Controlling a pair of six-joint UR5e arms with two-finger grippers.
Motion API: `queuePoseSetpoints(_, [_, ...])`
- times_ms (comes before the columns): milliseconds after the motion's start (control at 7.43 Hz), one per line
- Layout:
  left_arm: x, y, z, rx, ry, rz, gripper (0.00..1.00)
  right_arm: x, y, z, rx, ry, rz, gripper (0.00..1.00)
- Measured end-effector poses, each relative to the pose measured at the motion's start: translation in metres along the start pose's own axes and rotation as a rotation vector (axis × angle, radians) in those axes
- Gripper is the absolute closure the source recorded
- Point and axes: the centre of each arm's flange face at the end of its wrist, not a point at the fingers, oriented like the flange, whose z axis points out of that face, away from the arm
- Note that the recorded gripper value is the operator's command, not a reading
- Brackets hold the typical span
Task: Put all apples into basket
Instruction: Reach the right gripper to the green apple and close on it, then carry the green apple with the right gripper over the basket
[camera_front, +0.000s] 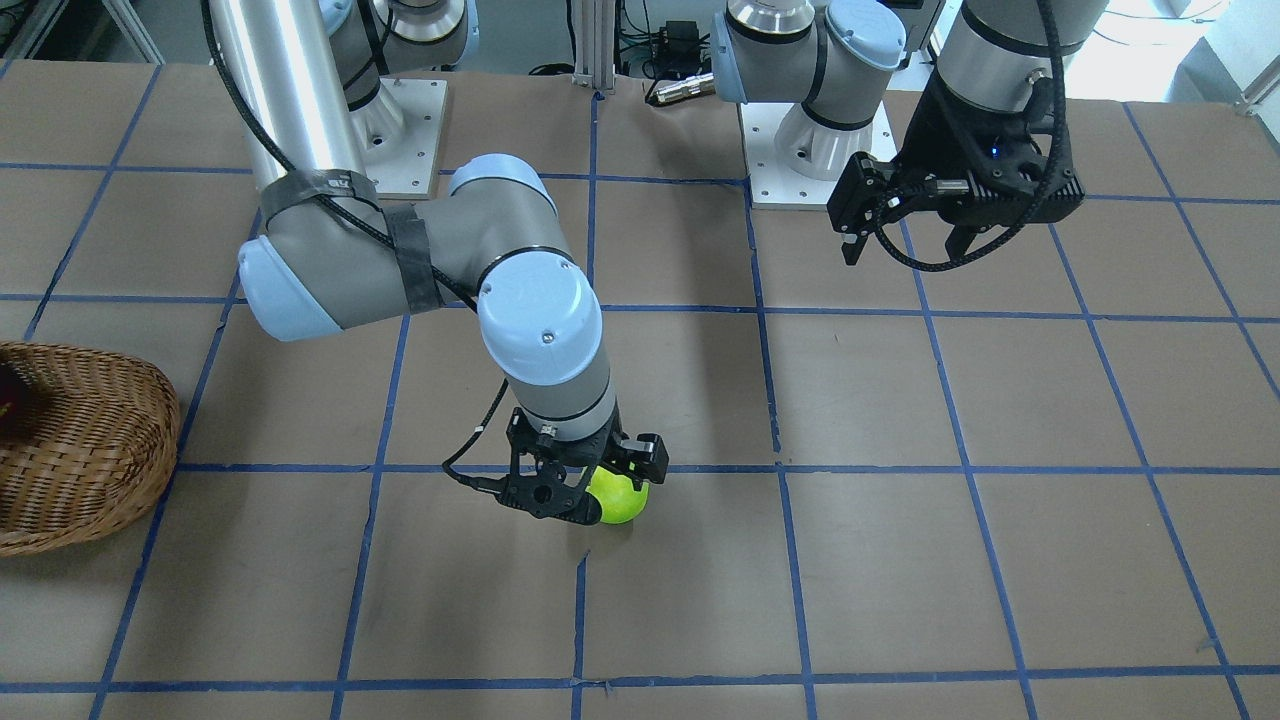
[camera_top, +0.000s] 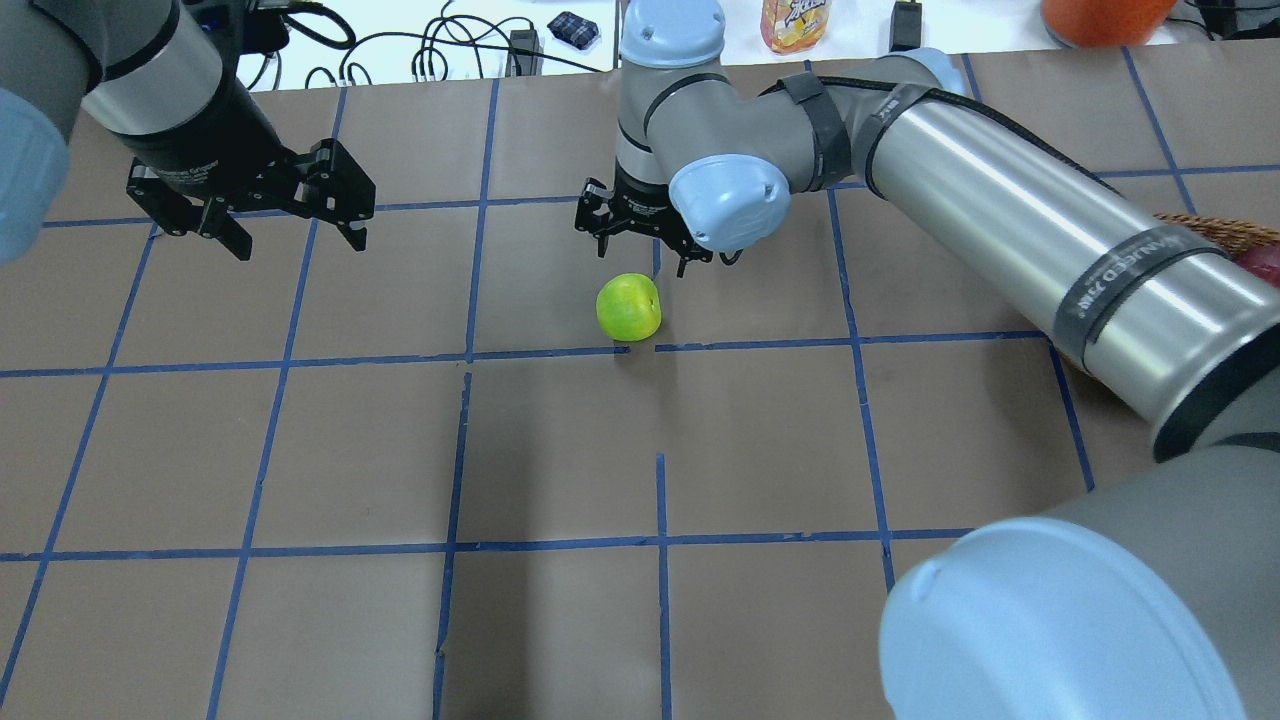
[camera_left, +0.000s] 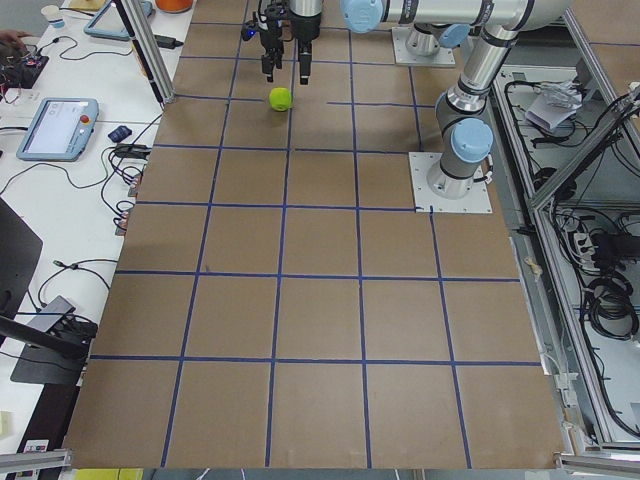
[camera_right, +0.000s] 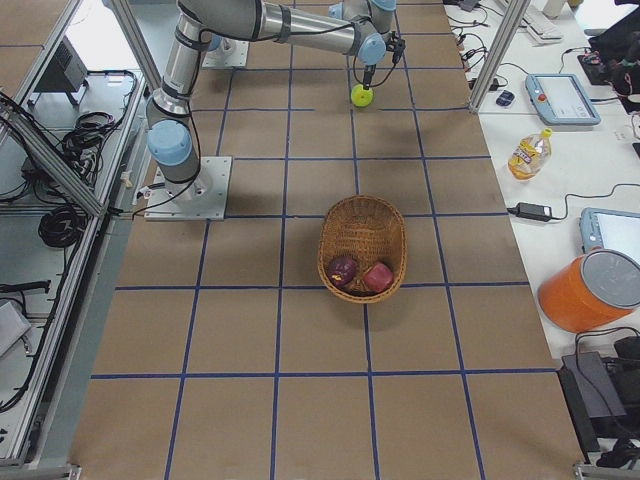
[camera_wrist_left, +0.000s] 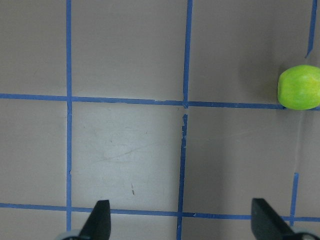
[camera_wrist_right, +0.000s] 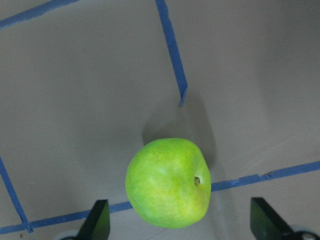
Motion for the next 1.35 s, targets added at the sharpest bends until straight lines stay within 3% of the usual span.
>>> queuePoseSetpoints(538, [0.000, 0.000, -0.001, 0.006, 0.006, -0.006, 0.00, -0.017, 0.003, 0.054, -0.027, 0.028, -0.037, 0.01])
queuePoseSetpoints(673, [0.000, 0.000, -0.001, 0.004, 0.006, -0.008, 0.00, -0.018, 0.003, 0.063, -0.026, 0.033, -0.041, 0.10])
queuePoseSetpoints(807, [0.000, 0.000, -0.001, 0.003, 0.006, -0.011, 0.00, -0.018, 0.003, 0.069, -0.025, 0.044, -0.044, 0.26])
queuePoseSetpoints(942, [0.000, 0.000, 0.000, 0.003, 0.005, -0.014, 0.00, -0.017, 0.003, 0.072, -0.026, 0.054, -0.057, 0.48])
queuePoseSetpoints(1345, [0.001, 0.001, -0.001, 0.004, 0.004, -0.015, 0.00, -0.011, -0.001, 0.061, -0.027, 0.077, -0.101, 0.59])
